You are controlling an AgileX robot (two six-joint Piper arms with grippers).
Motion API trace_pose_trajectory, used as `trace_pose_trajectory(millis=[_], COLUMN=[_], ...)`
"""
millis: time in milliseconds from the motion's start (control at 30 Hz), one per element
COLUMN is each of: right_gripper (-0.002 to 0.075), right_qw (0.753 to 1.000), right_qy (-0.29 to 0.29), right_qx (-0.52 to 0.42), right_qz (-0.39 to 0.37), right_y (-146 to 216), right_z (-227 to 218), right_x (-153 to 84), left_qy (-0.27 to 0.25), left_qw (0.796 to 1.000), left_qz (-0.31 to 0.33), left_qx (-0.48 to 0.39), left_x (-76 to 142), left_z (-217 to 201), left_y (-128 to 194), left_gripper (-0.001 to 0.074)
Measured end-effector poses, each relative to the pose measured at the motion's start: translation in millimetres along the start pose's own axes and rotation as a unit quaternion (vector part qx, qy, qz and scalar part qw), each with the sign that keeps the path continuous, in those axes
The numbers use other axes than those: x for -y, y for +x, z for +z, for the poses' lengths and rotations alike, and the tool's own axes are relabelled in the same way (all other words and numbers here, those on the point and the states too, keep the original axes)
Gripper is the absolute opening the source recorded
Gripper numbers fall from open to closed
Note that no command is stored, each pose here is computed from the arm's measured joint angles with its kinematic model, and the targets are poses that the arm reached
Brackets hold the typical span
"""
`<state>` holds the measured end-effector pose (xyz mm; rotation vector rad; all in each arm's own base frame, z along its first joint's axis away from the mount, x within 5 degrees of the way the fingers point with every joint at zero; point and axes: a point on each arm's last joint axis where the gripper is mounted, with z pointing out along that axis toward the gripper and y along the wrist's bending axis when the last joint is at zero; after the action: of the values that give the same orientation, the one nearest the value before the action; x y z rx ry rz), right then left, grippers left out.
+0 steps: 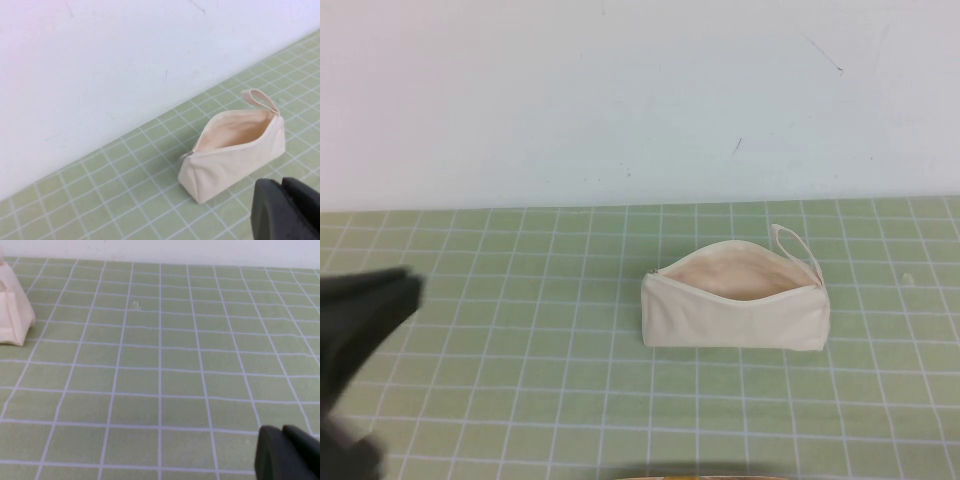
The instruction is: Put eraser into pencil case
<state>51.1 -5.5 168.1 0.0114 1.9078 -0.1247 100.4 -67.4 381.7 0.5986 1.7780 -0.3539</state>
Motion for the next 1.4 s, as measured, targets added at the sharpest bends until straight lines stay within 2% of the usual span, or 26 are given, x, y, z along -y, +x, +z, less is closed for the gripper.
trace_pose_trajectory(millis=[200, 467, 733, 933, 1100, 1400], right_gripper=[-0.0001, -0.0001, -0.0001, -0.0001, -0.0001, -0.0001], right_qw=[1.0, 1.0, 1.0, 1.0, 1.0, 1.0], right_qy=[0.0, 0.0, 0.0, 0.0, 0.0, 0.0], right_qx=[0.0, 0.0, 0.0, 0.0, 0.0, 0.0], right_qz=[0.0, 0.0, 0.0, 0.0, 0.0, 0.0], right_y=[0, 0, 0, 0, 0, 0], right_z=[0, 0, 0, 0, 0, 0], right_x=[0, 0, 0, 0, 0, 0], left_qy=[-0.026, -0.132, -0.235, -0.305, -0.329, -0.303], left_qw=[0.999, 0.989, 0.965, 0.941, 0.93, 0.939], left_qz=[-0.01, -0.018, -0.056, -0.096, -0.137, -0.164], left_qx=[0.017, 0.059, 0.101, 0.109, 0.089, 0.014], left_x=[-4, -16, -18, -20, -22, -18], left_z=[-27, -20, -27, -29, -23, -15], left_y=[20, 98, 156, 182, 200, 223], left_gripper=[-0.0001, -0.0001, -0.0001, -0.0001, -0.0001, -0.0001])
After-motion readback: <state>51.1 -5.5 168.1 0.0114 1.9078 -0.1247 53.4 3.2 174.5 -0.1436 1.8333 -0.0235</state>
